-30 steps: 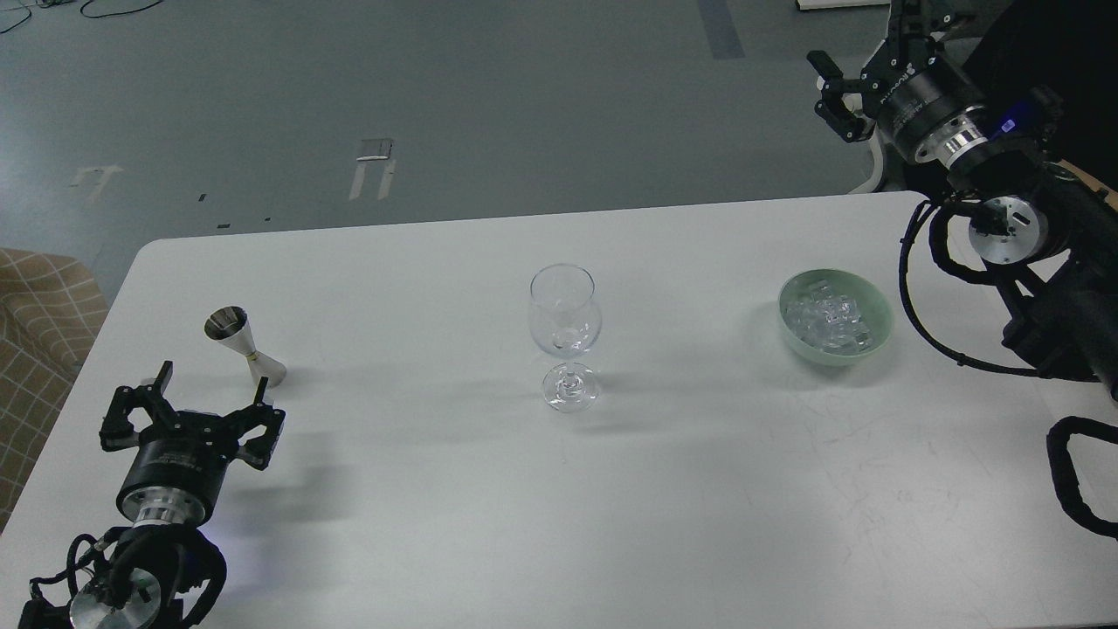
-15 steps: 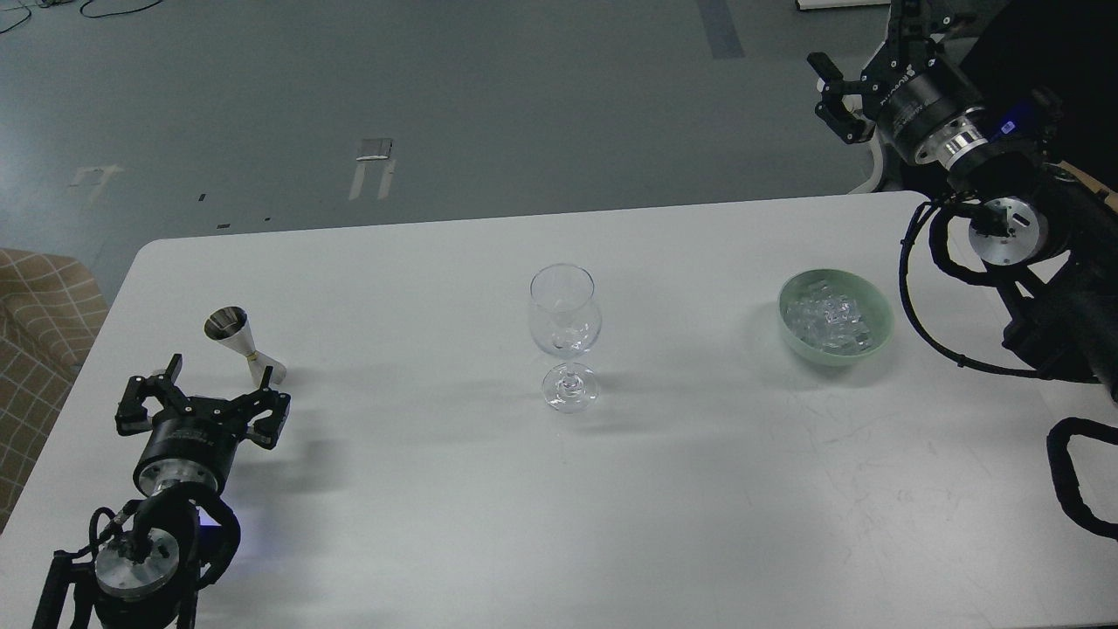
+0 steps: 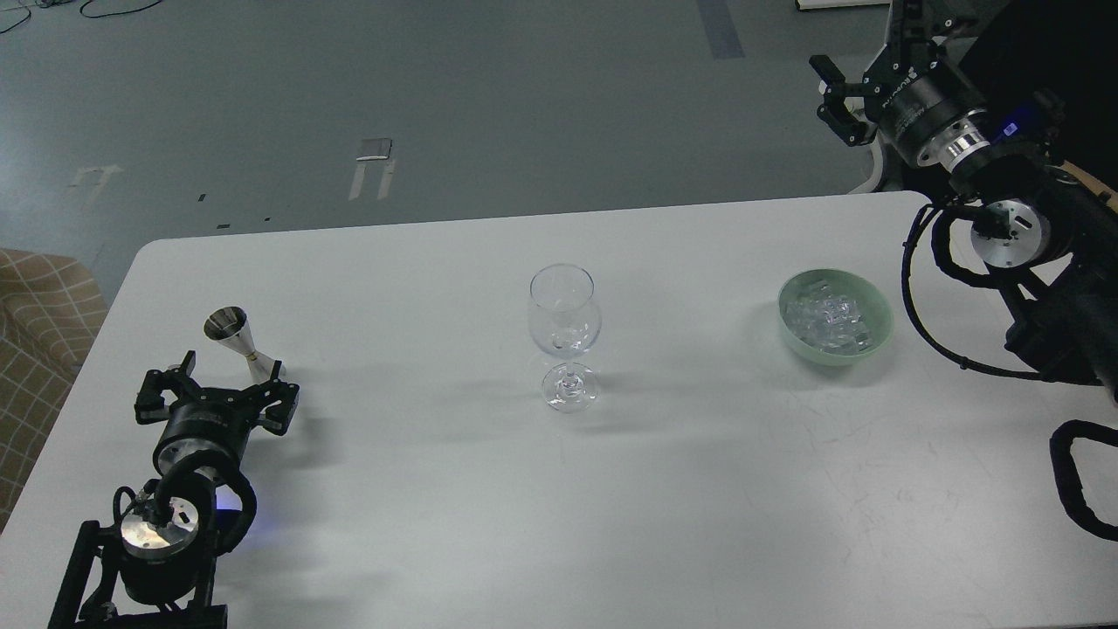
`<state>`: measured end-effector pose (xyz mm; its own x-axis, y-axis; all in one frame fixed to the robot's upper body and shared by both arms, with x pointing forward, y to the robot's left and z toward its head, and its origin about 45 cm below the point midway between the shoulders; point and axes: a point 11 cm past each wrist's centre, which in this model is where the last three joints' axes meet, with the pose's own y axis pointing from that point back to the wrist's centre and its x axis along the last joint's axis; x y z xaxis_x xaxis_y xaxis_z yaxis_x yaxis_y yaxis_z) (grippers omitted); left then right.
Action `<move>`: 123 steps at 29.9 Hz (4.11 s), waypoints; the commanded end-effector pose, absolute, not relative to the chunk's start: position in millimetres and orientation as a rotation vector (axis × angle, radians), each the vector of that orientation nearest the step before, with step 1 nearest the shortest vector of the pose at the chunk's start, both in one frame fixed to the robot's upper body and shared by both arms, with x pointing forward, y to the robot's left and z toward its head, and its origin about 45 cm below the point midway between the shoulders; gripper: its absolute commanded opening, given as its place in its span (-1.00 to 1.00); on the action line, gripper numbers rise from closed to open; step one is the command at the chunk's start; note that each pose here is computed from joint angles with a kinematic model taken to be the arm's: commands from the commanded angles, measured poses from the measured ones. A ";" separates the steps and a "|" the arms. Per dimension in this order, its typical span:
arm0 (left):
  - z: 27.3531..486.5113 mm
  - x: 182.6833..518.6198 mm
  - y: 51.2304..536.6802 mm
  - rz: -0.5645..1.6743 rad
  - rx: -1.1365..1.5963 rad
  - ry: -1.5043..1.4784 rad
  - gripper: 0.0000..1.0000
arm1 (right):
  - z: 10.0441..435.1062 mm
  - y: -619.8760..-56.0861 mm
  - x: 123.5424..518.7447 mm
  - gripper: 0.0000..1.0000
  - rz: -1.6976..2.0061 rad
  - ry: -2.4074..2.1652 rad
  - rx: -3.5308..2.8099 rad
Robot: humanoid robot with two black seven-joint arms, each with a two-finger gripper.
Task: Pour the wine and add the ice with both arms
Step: 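Close the left gripper around the metal jigger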
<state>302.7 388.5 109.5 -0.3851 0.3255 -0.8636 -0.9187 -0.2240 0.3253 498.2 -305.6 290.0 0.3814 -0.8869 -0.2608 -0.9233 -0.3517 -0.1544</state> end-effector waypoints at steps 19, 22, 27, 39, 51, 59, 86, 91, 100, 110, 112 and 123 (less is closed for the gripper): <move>106.1 322.1 380.5 1.750 -0.814 1.086 0.79 | 287.1 -304.5 497.5 1.00 0.198 1.597 -2.373; 106.5 322.2 381.1 1.747 -0.815 1.081 0.79 | 286.5 -305.5 497.2 1.00 0.199 1.600 -2.373; 105.9 323.9 381.2 1.740 -0.824 1.061 0.56 | 286.1 -304.7 497.2 1.00 0.201 1.598 -2.375; 98.5 329.0 381.2 1.741 -0.834 1.063 0.52 | 282.8 -304.8 496.1 1.00 0.210 1.601 -2.375; 97.4 332.4 377.7 1.721 -0.832 1.054 0.33 | 282.8 -304.8 496.1 1.00 0.210 1.601 -2.375; 93.7 337.2 378.0 1.713 -0.841 1.044 -0.02 | 282.8 -304.8 496.1 1.00 0.210 1.601 -2.375; 85.7 340.5 376.8 1.698 -0.847 1.059 -0.23 | 283.0 -305.5 496.1 1.00 0.208 1.603 -2.375; 85.7 342.8 376.9 1.697 -0.850 1.062 -0.33 | 282.8 -304.8 496.1 1.00 0.210 1.601 -2.375; 87.7 344.2 379.1 1.698 -0.862 1.058 -0.33 | 282.8 -304.8 496.1 1.00 0.210 1.601 -2.375; 89.6 342.9 381.8 1.693 -0.883 1.035 -0.33 | 282.5 -304.5 496.1 1.00 0.210 1.601 -2.377; 90.1 343.0 382.1 1.690 -0.886 1.032 -0.33 | 282.8 -304.8 496.1 1.00 0.210 1.601 -2.375; 91.0 343.3 381.1 1.679 -0.896 1.029 -0.55 | 283.9 -302.5 495.4 1.00 0.206 1.590 -2.381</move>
